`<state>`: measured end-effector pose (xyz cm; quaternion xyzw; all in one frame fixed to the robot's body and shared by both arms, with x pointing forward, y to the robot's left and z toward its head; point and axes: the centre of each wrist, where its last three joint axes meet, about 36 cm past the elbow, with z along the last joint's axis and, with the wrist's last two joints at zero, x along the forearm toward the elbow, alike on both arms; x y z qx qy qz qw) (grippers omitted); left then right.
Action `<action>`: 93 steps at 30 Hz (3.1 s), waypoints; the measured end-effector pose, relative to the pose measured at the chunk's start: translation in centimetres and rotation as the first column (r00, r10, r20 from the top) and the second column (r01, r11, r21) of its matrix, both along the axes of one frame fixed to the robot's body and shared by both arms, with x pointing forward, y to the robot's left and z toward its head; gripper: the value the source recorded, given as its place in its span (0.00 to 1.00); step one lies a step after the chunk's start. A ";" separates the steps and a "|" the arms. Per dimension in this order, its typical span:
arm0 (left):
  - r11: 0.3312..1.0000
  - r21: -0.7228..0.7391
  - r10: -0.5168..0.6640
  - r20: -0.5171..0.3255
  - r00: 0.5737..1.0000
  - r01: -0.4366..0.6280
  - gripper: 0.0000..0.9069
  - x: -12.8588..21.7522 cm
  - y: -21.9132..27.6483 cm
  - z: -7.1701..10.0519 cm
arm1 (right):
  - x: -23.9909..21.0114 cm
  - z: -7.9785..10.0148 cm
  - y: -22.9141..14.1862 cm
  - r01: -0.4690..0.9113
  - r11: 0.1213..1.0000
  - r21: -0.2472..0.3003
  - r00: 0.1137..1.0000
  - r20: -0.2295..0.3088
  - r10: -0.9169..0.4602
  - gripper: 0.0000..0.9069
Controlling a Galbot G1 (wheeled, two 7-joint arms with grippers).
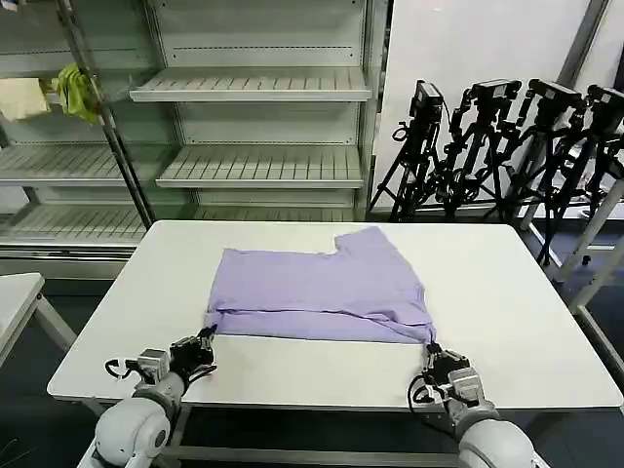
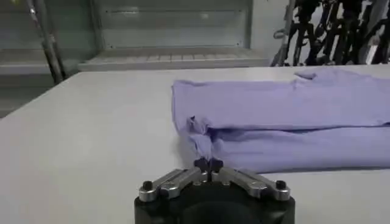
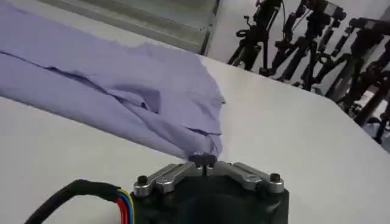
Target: Fold and organize the clothes.
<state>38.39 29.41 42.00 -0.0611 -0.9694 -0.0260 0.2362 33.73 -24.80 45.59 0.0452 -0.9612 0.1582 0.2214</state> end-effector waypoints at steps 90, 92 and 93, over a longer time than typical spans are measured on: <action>0.987 0.132 0.111 -0.114 0.987 -0.096 1.00 -13.5 0.3 3.5 | -9.8 4.3 0.8 -0.067 0.996 -0.055 0.996 -0.067 0.063 1.00; 0.984 0.141 0.121 -0.103 0.987 -0.106 1.00 -13.0 0.6 3.5 | -9.8 4.3 0.8 -0.066 0.996 -0.054 0.996 -0.066 0.063 1.00; 0.984 0.144 0.125 -0.099 0.987 -0.110 1.00 -12.8 0.8 3.5 | -9.8 4.3 0.8 -0.066 0.996 -0.052 0.996 -0.066 0.063 1.00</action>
